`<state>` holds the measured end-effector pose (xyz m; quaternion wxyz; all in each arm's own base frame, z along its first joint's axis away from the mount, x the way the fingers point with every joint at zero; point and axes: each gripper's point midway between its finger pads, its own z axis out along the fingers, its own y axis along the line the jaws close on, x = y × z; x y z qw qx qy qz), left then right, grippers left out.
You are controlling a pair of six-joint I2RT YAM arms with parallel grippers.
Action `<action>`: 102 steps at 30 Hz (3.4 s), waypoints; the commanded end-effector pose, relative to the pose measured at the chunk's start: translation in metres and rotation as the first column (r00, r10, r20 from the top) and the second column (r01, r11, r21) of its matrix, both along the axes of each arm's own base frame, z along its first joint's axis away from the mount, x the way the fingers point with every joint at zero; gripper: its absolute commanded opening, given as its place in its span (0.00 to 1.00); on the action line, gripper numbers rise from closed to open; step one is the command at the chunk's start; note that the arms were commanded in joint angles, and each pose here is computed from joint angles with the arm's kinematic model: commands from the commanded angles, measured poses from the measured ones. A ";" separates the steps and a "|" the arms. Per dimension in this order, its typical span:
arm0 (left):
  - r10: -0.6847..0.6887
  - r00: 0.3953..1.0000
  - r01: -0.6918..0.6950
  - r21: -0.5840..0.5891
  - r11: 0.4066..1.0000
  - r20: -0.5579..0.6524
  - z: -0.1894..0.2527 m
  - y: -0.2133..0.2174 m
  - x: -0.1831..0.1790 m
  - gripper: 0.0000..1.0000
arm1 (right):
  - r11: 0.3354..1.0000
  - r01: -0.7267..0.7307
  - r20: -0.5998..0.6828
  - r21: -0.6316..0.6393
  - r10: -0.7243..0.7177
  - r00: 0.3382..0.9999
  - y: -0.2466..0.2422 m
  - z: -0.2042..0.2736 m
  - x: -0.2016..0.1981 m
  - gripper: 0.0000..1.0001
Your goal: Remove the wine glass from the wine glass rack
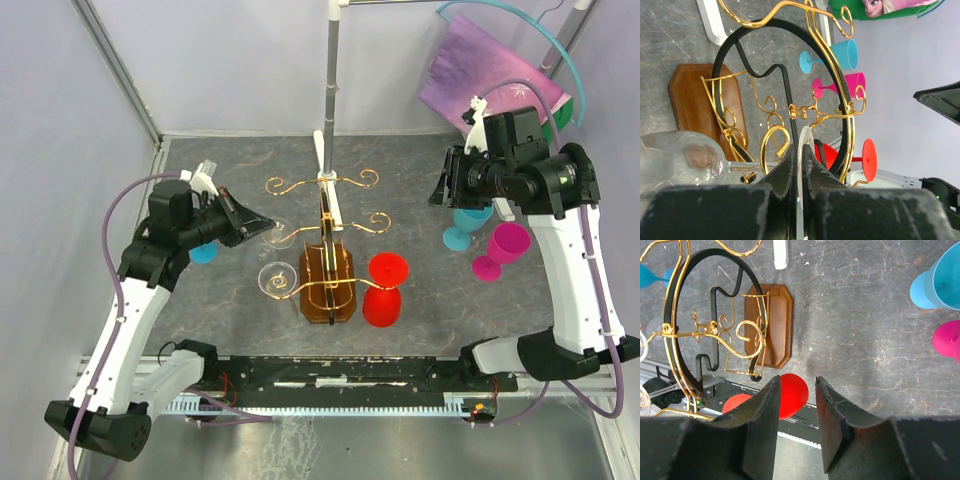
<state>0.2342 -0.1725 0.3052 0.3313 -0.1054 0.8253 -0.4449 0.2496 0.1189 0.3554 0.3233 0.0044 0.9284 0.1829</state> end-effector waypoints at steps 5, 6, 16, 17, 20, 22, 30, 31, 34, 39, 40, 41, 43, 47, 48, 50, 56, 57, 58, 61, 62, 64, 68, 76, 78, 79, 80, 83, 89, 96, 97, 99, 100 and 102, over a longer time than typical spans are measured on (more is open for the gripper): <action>-0.034 0.997 0.046 -0.177 0.983 0.068 0.025 -0.020 0.018 0.03 | 1.000 0.009 0.057 0.010 -0.010 0.998 -0.001 0.010 -0.001 0.42; -0.033 0.997 0.046 -0.186 0.981 0.071 0.025 -0.022 0.021 0.03 | 1.000 0.011 0.059 0.011 -0.011 0.998 -0.001 0.011 -0.001 0.42; -0.007 0.989 0.039 -0.218 0.975 0.145 0.049 -0.028 0.057 0.03 | 0.999 0.011 0.069 0.034 -0.013 0.998 0.003 0.016 0.005 0.42; -0.003 0.988 0.037 -0.214 0.976 0.157 0.052 -0.028 0.061 0.03 | 0.999 0.009 0.069 0.037 -0.012 0.998 0.004 0.017 0.004 0.42; 0.008 0.982 0.034 -0.215 0.976 0.190 0.065 -0.026 0.073 0.03 | 0.998 -0.010 0.072 0.060 0.006 0.997 0.009 0.020 0.004 0.43; 0.013 0.974 0.039 -0.223 0.974 0.226 0.080 -0.025 0.079 0.03 | 0.997 -0.025 0.070 0.072 0.020 0.997 0.012 0.021 0.002 0.47; -0.031 0.950 0.115 -0.259 0.959 0.309 0.122 -0.033 0.080 0.03 | 0.995 -0.043 0.045 0.091 0.039 0.998 0.015 0.021 -0.006 0.51; -0.034 0.950 0.123 -0.273 0.954 0.311 0.125 -0.033 0.077 0.03 | 0.995 -0.045 0.041 0.093 0.042 0.998 0.015 0.021 -0.008 0.52; -0.049 0.944 0.155 -0.308 0.939 0.326 0.133 -0.035 0.065 0.03 | 0.993 -0.060 0.031 0.105 0.057 0.998 0.018 0.021 -0.011 0.53; -0.093 0.926 0.227 -0.345 0.911 0.365 0.151 -0.037 0.042 0.03 | 0.987 -0.077 0.017 0.139 0.076 0.997 0.024 0.023 -0.013 0.55; -0.099 0.919 0.242 -0.347 0.906 0.383 0.156 -0.037 0.038 0.03 | 0.984 -0.082 0.010 0.160 0.081 0.997 0.028 0.024 -0.014 0.55; -0.099 0.910 0.250 -0.342 0.906 0.403 0.162 -0.036 0.033 0.03 | 0.979 -0.090 0.002 0.183 0.091 0.996 0.032 0.026 -0.015 0.55; -0.107 0.886 0.271 -0.317 0.909 0.451 0.171 -0.035 0.023 0.03 | 0.965 -0.096 -0.017 0.242 0.103 0.995 0.041 0.031 -0.017 0.55; -0.137 0.819 0.334 -0.271 0.903 0.557 0.190 -0.034 0.003 0.03 | 0.911 -0.088 -0.075 0.403 0.129 0.989 0.065 0.046 -0.022 0.56; -0.142 0.791 0.359 -0.263 0.896 0.595 0.197 -0.034 -0.003 0.03 | 0.888 -0.085 -0.102 0.453 0.147 0.984 0.073 0.050 -0.025 0.57; -0.158 0.751 0.400 -0.251 0.881 0.641 0.207 -0.035 -0.013 0.03 | 0.834 -0.077 -0.157 0.547 0.192 0.969 0.089 0.061 -0.032 0.59; -0.209 0.608 0.507 -0.172 0.845 0.766 0.234 -0.038 -0.042 0.03 | 0.595 0.010 -0.219 0.804 0.280 0.935 0.127 0.108 -0.033 0.71; -0.218 0.582 0.521 -0.154 0.839 0.783 0.238 -0.038 -0.046 0.03 | 0.527 0.040 -0.227 0.849 0.296 0.928 0.132 0.118 -0.029 0.74; -0.226 0.559 0.534 -0.138 0.834 0.798 0.242 -0.039 -0.051 0.03 | 0.457 0.082 -0.246 0.886 0.313 0.917 0.138 0.128 -0.027 0.77; -0.249 0.496 0.556 -0.084 0.827 0.832 0.252 -0.039 -0.063 0.03 | 0.279 0.218 -0.309 0.935 0.340 0.888 0.143 0.155 -0.022 0.84; -0.258 0.476 0.563 -0.066 0.824 0.841 0.254 -0.039 -0.066 0.03 | 0.290 0.259 -0.351 0.921 0.333 0.875 0.145 0.150 -0.022 0.86; -0.271 0.440 0.574 -0.037 0.818 0.856 0.260 -0.039 -0.072 0.03 | 0.305 0.290 -0.389 0.907 0.341 0.856 0.149 0.148 -0.023 0.88; -0.311 0.380 0.609 0.018 0.793 0.871 0.267 -0.041 -0.085 0.03 | 0.274 0.326 -0.411 0.905 0.367 0.834 0.163 0.156 -0.019 0.91; -0.351 0.314 0.624 0.086 0.777 0.882 0.267 -0.041 -0.096 0.03 | 0.282 0.364 -0.455 0.888 0.420 0.785 0.194 0.151 -0.023 0.93; -0.351 0.304 0.622 0.094 0.777 0.886 0.268 -0.041 -0.097 0.03 | 0.281 0.370 -0.461 0.885 0.424 0.779 0.198 0.149 -0.022 0.93; -0.350 0.298 0.620 0.098 0.778 0.888 0.269 -0.041 -0.098 0.03 | 0.282 0.370 -0.461 0.885 0.429 0.777 0.201 0.148 -0.022 0.93; -0.350 0.292 0.620 0.102 0.778 0.890 0.271 -0.041 -0.099 0.03 | 0.284 0.373 -0.465 0.883 0.429 0.774 0.203 0.146 -0.021 0.94; -0.351 0.273 0.625 0.112 0.772 0.896 0.275 -0.041 -0.102 0.03 | 0.256 0.382 -0.459 0.888 0.434 0.775 0.207 0.144 -0.017 0.93; -0.349 0.262 0.632 0.114 0.767 0.900 0.278 -0.041 -0.107 0.03 | 0.272 0.371 -0.458 0.888 0.447 0.769 0.218 0.143 -0.011 0.94; -0.350 0.267 0.633 0.111 0.766 0.898 0.276 -0.040 -0.108 0.03 | 0.256 0.395 -0.470 0.882 0.421 0.776 0.225 0.137 -0.001 0.90; -0.351 0.268 0.634 0.110 0.766 0.897 0.275 -0.041 -0.108 0.03 | 0.251 0.392 -0.465 0.885 0.423 0.778 0.226 0.139 0.000 0.91; -0.350 0.272 0.634 0.107 0.766 0.896 0.275 -0.041 -0.108 0.03 | 0.247 0.385 -0.457 0.889 0.421 0.783 0.228 0.140 0.002 0.92; -0.350 0.271 0.633 0.107 0.766 0.897 0.275 -0.041 -0.107 0.03 | 0.246 0.385 -0.455 0.890 0.416 0.787 0.229 0.140 0.004 0.92; -0.350 0.269 0.633 0.109 0.766 0.897 0.276 -0.040 -0.108 0.03 | 0.243 0.385 -0.454 0.890 0.404 0.795 0.231 0.138 0.008 0.92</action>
